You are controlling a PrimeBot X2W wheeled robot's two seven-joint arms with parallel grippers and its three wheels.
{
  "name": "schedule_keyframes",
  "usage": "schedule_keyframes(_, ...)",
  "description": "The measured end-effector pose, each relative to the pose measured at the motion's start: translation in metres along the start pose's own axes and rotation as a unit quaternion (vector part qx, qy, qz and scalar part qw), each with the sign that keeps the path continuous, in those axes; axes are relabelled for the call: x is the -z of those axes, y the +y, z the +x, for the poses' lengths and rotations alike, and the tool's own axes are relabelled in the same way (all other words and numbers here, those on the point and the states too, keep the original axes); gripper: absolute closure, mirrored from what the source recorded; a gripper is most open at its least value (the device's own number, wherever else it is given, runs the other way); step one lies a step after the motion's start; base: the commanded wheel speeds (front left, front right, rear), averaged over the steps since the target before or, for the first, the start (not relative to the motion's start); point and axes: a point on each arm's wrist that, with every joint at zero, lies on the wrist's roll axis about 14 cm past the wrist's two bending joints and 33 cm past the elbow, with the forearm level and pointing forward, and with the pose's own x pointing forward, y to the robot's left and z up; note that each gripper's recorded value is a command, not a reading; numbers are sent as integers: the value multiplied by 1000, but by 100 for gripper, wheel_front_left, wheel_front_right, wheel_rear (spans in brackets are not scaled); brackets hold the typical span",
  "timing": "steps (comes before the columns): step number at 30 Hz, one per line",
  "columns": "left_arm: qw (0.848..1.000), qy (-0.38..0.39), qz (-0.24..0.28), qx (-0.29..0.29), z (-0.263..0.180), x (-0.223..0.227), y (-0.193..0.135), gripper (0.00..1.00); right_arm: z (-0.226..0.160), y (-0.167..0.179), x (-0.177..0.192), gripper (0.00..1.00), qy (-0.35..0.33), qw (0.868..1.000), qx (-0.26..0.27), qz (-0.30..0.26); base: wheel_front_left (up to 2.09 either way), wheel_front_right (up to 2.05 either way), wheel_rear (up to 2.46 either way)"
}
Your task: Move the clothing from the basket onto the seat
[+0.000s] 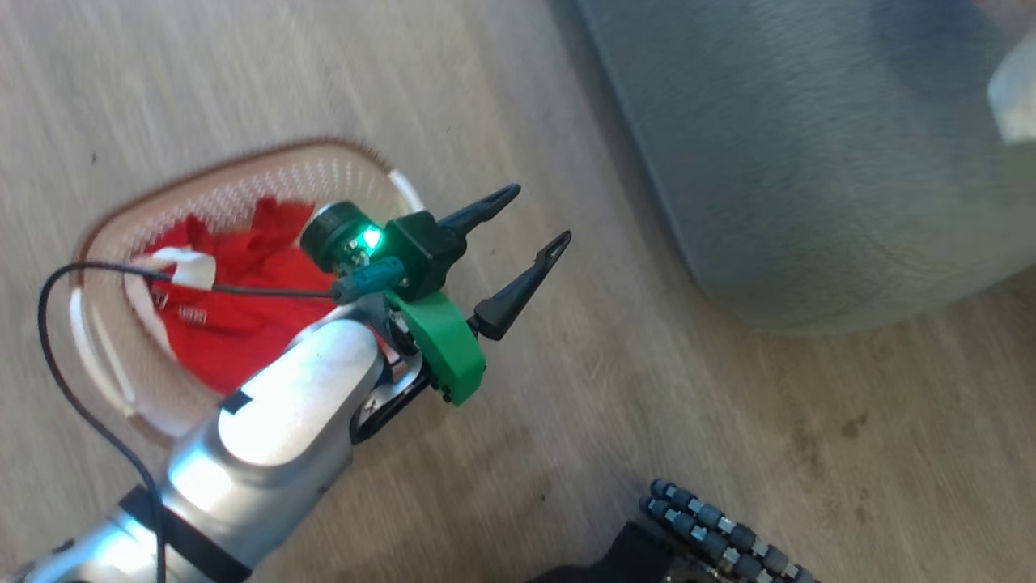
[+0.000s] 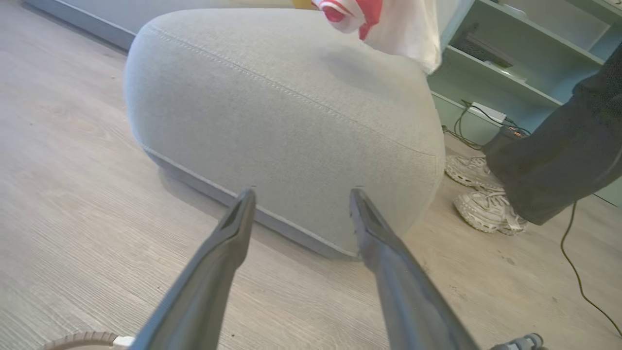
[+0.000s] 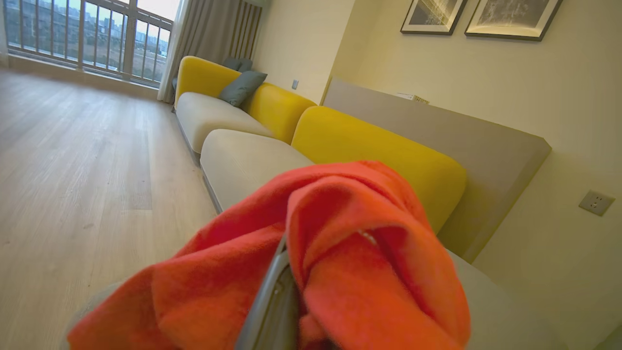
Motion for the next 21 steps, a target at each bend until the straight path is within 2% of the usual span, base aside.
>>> schedule_keyframes(6,1000,-1,-7,-13,-9,10,20,0,28,10,20,100,17,1000,15,2,0,0,0)
schedule_keyframes(11,999,0,-15,-36,-23,21,42,0,46,7,47,100,37,998,51,17,0,0,0)
schedule_keyframes(16,998,13,-27,-57,-38,40,57,0,38,1,106,100,100,990,92,39,0,0,0)
schedule_keyframes(20,997,23,-34,-67,-45,50,65,0,8,9,164,100,166,979,105,52,0,0,0)
schedule_keyframes(21,997,23,-33,-67,-46,51,65,0,-3,14,177,88,185,976,103,55,0,0,0)
